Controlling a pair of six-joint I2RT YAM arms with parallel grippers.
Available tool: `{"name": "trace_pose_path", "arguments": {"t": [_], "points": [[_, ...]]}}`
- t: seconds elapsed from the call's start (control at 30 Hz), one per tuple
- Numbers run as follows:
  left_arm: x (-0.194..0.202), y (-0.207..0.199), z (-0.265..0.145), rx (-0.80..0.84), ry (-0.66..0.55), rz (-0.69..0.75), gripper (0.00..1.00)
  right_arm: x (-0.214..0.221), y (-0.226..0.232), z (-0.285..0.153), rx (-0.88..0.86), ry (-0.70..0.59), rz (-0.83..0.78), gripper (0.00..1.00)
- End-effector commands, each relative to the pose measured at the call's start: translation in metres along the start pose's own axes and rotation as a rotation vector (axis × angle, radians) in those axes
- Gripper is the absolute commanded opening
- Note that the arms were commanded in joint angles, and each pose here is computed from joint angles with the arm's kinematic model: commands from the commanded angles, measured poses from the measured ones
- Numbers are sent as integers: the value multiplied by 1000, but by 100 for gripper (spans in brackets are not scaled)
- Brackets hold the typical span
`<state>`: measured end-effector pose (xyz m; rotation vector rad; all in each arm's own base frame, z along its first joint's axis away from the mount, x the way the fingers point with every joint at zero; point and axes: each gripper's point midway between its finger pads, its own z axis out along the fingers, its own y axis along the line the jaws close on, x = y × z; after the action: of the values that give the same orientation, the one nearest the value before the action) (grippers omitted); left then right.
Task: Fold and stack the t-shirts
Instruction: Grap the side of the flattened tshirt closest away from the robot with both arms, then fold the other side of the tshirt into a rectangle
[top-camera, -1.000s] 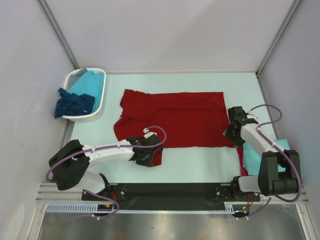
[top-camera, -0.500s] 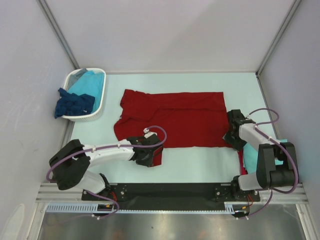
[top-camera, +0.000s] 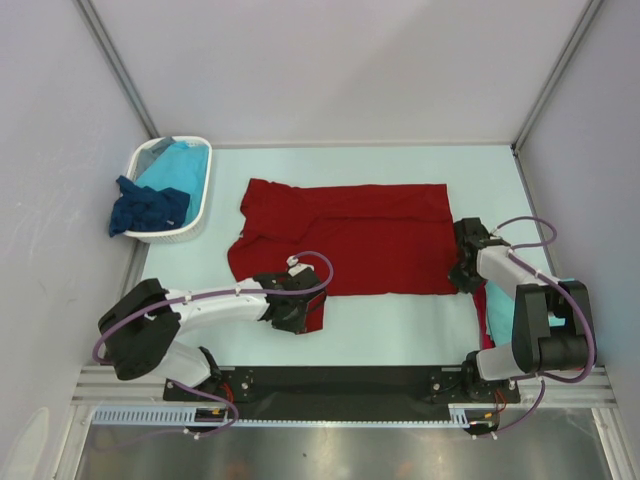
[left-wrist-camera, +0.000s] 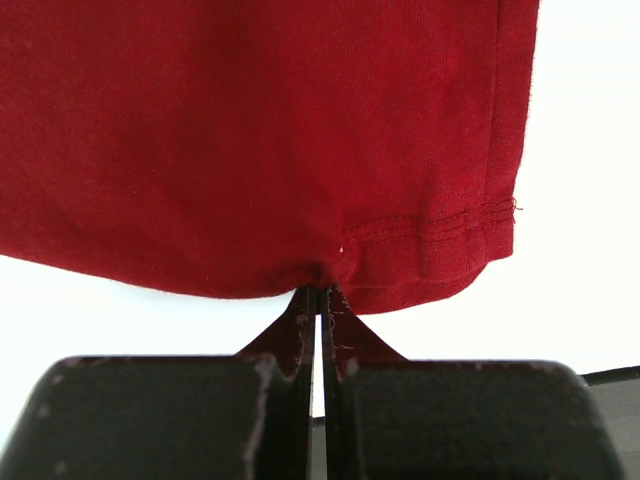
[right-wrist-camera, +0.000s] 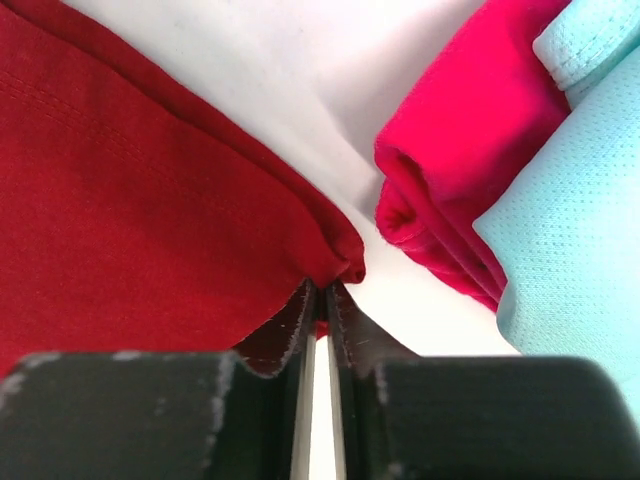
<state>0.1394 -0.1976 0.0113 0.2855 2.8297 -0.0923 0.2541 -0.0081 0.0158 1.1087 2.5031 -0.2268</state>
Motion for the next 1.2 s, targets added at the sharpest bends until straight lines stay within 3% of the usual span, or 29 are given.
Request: {"name": "trace_pose_path", "arguments": {"t": [0.0, 0.1, 0.4, 0.73, 1.17], "points": [[-10, 14, 18, -69, -49, -8, 0, 4, -15, 4, 61, 0, -9, 9], [-10, 14, 18, -71, -50, -9, 0, 3, -16, 1, 58, -8, -9, 0], [-20, 16, 8, -74, -99, -27, 0, -10, -15, -36, 16, -111, -39, 0], [-77, 14, -49, -85, -278, -60, 0, -34, 2, -78, -44, -231, -89, 0], [-119, 29, -82, -120, -357, -145, 0, -53, 14, -96, -96, -279, -96, 0]]}}
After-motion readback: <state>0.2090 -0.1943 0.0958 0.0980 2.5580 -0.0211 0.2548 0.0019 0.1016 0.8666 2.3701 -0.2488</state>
